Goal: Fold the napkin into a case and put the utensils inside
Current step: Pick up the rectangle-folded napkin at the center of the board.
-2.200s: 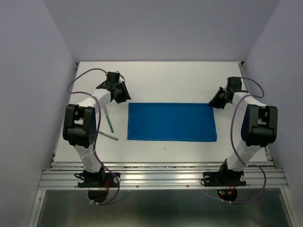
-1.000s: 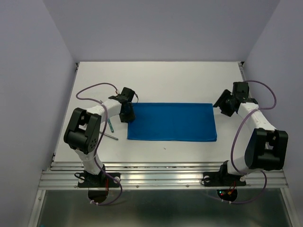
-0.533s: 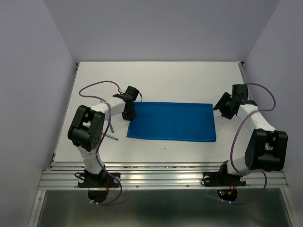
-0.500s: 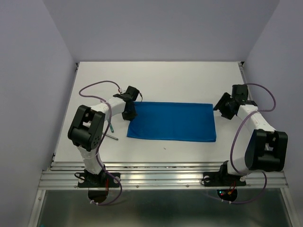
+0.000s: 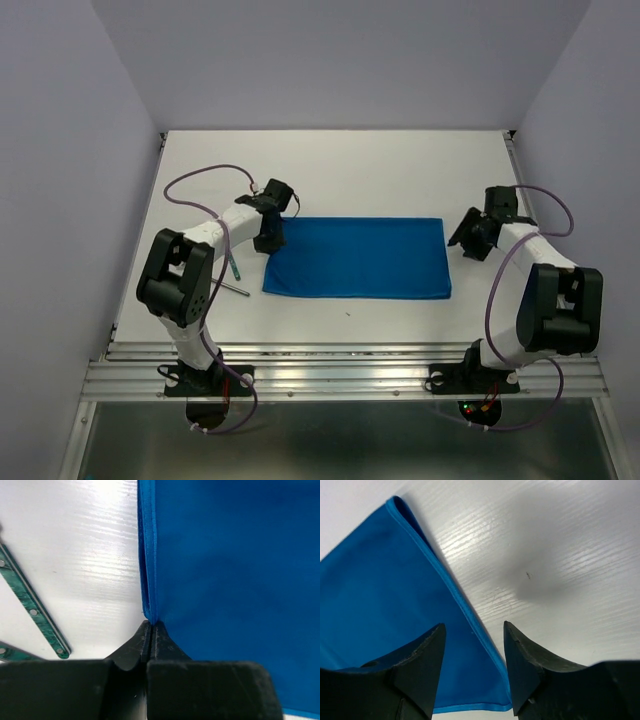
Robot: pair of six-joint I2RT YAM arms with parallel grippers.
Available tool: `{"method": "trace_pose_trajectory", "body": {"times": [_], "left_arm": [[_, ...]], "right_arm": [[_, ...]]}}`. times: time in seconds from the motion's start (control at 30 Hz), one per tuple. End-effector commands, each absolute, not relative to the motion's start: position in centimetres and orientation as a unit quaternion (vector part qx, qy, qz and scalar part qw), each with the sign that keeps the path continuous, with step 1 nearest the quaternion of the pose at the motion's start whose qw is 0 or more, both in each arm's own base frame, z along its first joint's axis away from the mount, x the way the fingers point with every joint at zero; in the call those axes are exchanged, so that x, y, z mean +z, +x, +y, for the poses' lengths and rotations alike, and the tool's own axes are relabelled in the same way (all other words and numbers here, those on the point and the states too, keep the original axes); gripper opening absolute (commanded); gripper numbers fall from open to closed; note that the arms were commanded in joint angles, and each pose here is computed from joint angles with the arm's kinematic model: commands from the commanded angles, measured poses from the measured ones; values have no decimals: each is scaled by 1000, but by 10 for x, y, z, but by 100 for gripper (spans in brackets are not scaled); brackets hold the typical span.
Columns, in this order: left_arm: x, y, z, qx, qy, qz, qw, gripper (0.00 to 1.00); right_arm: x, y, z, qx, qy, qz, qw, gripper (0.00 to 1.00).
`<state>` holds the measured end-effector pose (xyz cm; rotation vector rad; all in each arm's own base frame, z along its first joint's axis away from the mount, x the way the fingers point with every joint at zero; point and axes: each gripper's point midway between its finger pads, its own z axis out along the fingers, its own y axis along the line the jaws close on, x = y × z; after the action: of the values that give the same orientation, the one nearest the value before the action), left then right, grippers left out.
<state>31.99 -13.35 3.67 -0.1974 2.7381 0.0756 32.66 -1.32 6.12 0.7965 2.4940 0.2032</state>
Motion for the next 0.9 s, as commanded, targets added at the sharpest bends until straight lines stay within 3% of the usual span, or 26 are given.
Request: {"method": "trace_pose_trajectory", "body": {"times": [0.0,0.3,0.4,0.63,0.87], "left_arm": [[86,334,-140,3,-45,969,242,0],[113,341,-155,-35,-39,965,259,0],[125,343,-162,-48,-35,961,269,0],[165,347,-203,-94,-6,950,296,0],[182,343,-253,-127,24,946,296,0]], "right_arm": [[54,328,-2,112,274,920,257,52],[33,319,26,167,247,927,227,48],[24,317,29,167,247,930,217,43],[10,312,36,160,249,932,208,17],[4,309,55,159,249,934,203,9]]}}
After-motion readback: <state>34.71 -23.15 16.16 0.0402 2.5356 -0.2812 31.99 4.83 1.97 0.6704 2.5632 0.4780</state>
